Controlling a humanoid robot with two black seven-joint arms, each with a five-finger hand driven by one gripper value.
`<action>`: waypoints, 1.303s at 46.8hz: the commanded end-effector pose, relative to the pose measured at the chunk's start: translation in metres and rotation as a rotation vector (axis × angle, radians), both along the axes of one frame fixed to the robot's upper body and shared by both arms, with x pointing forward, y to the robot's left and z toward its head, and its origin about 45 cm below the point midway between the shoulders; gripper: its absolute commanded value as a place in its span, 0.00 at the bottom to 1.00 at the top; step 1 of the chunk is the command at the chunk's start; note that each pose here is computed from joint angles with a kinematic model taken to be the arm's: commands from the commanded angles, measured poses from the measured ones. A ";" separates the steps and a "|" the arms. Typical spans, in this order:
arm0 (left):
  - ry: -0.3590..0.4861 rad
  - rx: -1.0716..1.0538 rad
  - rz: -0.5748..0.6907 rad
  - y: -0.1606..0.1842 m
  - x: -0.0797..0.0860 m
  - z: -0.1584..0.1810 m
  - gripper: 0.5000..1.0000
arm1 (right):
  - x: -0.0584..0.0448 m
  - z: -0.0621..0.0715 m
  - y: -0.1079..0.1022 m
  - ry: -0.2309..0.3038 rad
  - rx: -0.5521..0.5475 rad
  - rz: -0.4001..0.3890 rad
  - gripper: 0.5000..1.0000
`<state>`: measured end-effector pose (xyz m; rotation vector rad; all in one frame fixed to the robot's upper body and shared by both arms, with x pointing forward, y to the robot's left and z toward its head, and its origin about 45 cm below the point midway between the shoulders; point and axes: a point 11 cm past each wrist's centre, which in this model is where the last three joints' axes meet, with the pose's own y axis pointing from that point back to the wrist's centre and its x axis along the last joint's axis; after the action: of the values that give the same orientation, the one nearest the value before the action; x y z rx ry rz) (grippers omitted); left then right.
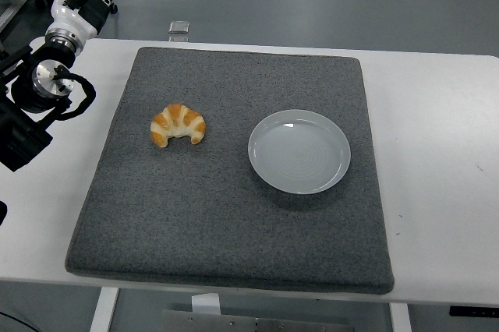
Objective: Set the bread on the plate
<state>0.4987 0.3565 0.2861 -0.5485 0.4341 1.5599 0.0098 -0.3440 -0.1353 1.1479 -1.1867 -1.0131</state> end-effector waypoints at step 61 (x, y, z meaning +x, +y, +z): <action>-0.024 1.339 -0.689 -0.045 -0.052 -0.005 0.98 | 0.000 0.000 0.000 0.000 0.000 -0.001 0.86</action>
<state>0.4505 0.3084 0.2853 0.5183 -0.4020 0.9023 0.0100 -0.3439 -0.1353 1.1482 -1.1872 -1.0131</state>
